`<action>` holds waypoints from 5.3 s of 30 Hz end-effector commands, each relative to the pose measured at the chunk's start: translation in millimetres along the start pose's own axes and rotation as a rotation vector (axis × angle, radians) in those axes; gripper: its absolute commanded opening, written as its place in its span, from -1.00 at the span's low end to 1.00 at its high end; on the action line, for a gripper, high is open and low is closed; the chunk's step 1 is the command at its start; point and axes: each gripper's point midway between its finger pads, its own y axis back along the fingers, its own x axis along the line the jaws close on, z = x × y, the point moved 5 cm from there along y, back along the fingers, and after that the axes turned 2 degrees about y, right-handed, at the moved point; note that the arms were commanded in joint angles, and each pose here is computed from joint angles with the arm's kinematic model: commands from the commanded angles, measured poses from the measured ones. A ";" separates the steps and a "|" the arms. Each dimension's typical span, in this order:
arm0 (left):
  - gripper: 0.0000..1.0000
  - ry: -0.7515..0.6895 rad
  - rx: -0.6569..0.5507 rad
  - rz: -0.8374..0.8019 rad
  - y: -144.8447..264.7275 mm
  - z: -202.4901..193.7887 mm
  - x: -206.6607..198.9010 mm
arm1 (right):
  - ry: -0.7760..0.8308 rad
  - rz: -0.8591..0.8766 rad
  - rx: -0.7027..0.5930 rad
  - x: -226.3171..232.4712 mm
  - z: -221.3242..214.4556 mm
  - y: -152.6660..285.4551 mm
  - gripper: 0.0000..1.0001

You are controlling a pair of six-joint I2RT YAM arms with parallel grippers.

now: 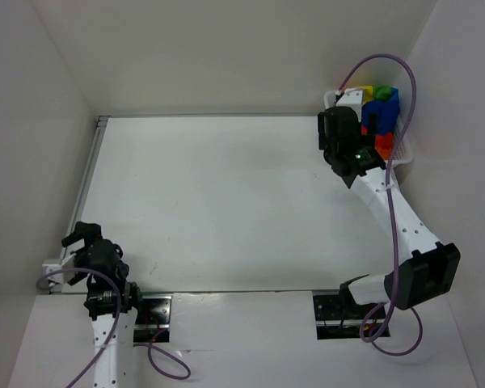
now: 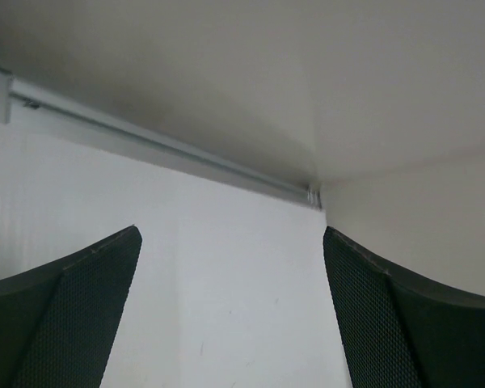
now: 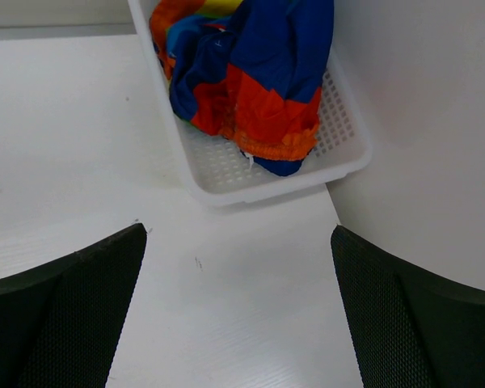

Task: Fold and stack the shorts
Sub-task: Grab the shorts from the pile, then move the shorts to the center of the board

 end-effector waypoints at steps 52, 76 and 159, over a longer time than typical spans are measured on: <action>1.00 -1.834 1.312 -0.414 -58.0 -161.0 -103.6 | -0.481 -0.211 -0.249 -83.8 123.3 -142.5 -1.00; 1.00 -1.519 1.143 -0.660 -66.2 -175.4 -205.7 | -0.532 0.722 -0.271 152.9 129.8 76.8 -0.91; 0.80 -1.828 1.824 -0.118 -21.7 -153.1 25.5 | -0.144 0.683 0.553 312.9 -216.5 56.9 -0.65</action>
